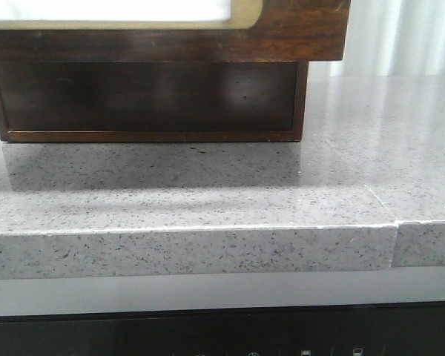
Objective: Put scissors in drawer with both arms
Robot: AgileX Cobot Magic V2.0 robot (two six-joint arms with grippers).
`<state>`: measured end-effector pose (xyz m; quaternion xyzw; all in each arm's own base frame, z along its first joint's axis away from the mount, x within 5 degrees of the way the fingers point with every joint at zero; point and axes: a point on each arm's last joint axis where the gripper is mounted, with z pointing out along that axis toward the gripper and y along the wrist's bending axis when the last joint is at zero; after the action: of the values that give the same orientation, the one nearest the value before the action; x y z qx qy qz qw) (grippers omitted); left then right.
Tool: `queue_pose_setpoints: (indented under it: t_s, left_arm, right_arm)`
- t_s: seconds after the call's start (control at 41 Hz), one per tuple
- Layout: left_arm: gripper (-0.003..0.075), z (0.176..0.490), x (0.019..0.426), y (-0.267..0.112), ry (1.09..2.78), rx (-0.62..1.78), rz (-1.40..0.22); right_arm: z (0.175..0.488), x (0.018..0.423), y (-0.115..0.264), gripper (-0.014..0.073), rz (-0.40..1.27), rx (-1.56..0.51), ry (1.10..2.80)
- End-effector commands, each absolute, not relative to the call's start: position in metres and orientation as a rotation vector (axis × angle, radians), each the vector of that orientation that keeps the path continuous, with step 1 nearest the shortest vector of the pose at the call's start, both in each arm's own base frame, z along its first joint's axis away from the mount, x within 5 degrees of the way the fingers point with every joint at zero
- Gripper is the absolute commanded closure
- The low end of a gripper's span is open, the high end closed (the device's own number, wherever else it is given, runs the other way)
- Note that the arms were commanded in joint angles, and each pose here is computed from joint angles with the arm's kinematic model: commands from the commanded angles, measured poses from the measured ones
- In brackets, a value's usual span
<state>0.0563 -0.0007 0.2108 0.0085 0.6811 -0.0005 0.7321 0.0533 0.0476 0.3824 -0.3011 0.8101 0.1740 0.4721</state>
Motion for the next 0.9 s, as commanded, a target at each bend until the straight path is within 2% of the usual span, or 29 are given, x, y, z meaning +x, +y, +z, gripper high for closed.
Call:
queue_pose_setpoints:
  t_s: [0.0, 0.171, 0.414, 0.633, 0.877]
  left_arm:
    - [0.0741, 0.211, 0.055, -0.001, 1.417, 0.011, -0.02]
    - [0.0741, 0.211, 0.055, -0.001, 1.419, 0.011, -0.02]
    - [0.0741, 0.211, 0.055, -0.001, 1.419, 0.011, -0.02]
    - [0.0741, 0.211, 0.055, -0.001, 1.419, 0.011, -0.02]
    - [0.0741, 0.211, 0.055, -0.001, 1.419, 0.011, -0.02]
  right_arm:
    - [0.389, 0.056, 0.043, 0.0712, 0.373, -0.671, 1.89]
    - [0.365, 0.057, 0.028, 0.0712, 0.233, -0.473, 1.767]
    - [0.308, 0.048, 0.009, 0.0712, 0.034, -0.199, 1.564]
    - [0.255, 0.049, 0.003, 0.0712, -0.041, -0.117, 1.536]
    - [0.219, 0.052, 0.002, 0.0712, -0.055, -0.098, 1.489]
